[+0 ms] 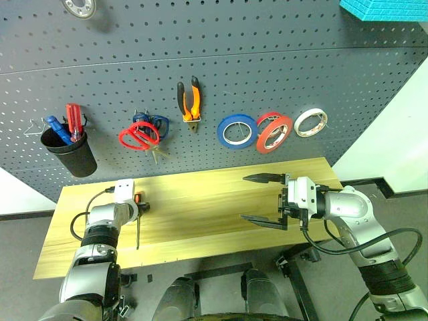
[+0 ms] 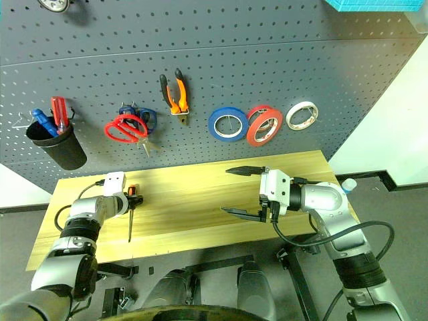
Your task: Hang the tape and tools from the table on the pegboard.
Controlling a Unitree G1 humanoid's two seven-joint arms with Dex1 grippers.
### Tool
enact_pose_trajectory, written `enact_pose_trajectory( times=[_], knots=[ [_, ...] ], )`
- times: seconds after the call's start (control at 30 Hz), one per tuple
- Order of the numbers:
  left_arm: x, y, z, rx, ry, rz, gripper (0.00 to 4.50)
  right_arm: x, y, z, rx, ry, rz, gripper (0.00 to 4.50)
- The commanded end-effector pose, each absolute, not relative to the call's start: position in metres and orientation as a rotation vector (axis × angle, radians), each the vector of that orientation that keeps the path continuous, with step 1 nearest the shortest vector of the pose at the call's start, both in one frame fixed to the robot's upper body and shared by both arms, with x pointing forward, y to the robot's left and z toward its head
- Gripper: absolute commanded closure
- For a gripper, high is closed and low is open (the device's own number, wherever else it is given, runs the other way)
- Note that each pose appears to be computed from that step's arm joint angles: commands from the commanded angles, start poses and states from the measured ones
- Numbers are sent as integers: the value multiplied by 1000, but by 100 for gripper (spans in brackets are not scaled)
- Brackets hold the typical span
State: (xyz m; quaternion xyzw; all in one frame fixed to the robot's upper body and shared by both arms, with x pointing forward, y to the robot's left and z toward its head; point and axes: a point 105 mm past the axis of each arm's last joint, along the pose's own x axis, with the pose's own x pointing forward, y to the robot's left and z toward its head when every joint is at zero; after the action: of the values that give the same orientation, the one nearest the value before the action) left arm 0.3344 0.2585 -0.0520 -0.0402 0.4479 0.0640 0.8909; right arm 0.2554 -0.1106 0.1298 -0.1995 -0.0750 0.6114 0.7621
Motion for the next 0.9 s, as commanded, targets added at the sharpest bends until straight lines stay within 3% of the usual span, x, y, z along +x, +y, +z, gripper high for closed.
enact_pose_trajectory(
  times=[0.03,0.23,0.43,0.6,0.9],
  knots=[
    [341,263,-46,-94,905,157,166,253,-110,144,-473,-230,1316,0],
    [340,266,-47,-92,907,169,373,256,-112,145,-480,-232,1309,0],
    [333,266,-35,-132,849,113,379,257,-110,147,-486,-241,1307,0],
    [307,261,7,-103,656,-64,379,257,-108,158,-426,-289,1305,0],
    [250,291,105,-36,194,-268,379,257,-95,185,-224,-351,1344,0]
  ],
)
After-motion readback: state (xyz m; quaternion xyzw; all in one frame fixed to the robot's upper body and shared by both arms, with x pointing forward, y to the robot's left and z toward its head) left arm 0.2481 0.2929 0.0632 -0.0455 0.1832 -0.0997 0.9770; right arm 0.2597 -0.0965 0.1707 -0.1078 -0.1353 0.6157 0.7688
